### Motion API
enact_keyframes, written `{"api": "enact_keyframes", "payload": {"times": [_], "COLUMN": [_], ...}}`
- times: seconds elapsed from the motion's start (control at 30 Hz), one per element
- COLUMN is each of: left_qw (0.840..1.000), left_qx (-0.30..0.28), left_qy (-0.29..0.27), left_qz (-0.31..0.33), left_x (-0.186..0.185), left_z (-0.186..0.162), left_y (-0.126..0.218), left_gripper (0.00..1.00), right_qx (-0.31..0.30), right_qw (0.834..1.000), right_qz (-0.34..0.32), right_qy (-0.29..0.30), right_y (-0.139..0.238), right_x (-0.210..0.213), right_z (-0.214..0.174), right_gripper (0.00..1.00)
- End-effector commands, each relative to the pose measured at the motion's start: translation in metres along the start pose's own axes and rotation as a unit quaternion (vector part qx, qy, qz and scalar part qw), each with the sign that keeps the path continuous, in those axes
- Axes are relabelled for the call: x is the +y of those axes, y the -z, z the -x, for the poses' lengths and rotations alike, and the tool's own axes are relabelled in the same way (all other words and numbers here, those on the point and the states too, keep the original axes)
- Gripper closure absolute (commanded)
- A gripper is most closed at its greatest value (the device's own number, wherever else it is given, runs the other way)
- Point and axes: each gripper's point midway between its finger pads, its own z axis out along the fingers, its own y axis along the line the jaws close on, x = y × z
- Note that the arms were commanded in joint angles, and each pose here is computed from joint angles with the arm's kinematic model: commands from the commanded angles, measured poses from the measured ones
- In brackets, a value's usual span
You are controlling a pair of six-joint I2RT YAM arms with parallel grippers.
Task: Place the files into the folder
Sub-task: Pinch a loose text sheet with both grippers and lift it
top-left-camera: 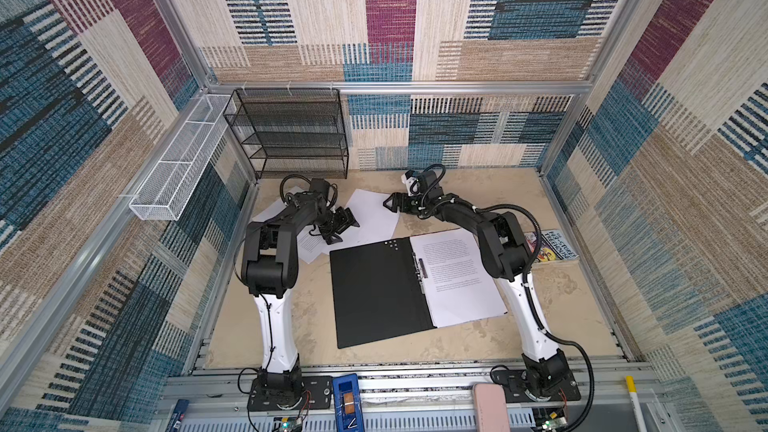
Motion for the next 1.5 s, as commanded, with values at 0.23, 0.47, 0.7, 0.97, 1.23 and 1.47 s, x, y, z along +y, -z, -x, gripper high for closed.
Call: {"api": "enact_keyframes", "payload": {"times": [0.23,0.47,0.7,0.97,1.23,1.47], "left_qw": [0.999,0.999,0.999,0.999,0.998,0.997], "left_qx": [0.013,0.015,0.015,0.017,0.017,0.007], "left_qy": [0.022,0.028,0.033,0.038,0.036,0.028], "left_qz": [0.028,0.022,0.015,-0.024,-0.056,-0.07], "left_x": [0.023,0.025,0.025,0.009,-0.006,-0.017], "left_z": [-0.004,-0.004,-0.004,-0.004,-0.004,-0.001], "left_y": [-0.019,-0.021,-0.019,-0.01,-0.001,0.011], "left_gripper": [0.19,0.19,0.19,0.19,0.19,0.19], "right_qx": [0.054,0.053,0.041,0.009,-0.016,-0.031], "right_qw": [0.989,0.982,0.983,0.981,0.989,0.994], "right_qz": [0.086,0.109,0.116,0.09,0.059,0.032], "right_qy": [-0.111,-0.144,-0.137,-0.173,-0.132,-0.101], "right_y": [0.01,0.017,0.013,0.009,-0.004,-0.011], "right_x": [0.036,0.05,0.063,0.052,0.048,0.038], "right_z": [-0.042,-0.054,-0.049,-0.043,-0.041,-0.04], "right_gripper": [0.07,0.07,0.11,0.37,0.71,0.86]}}
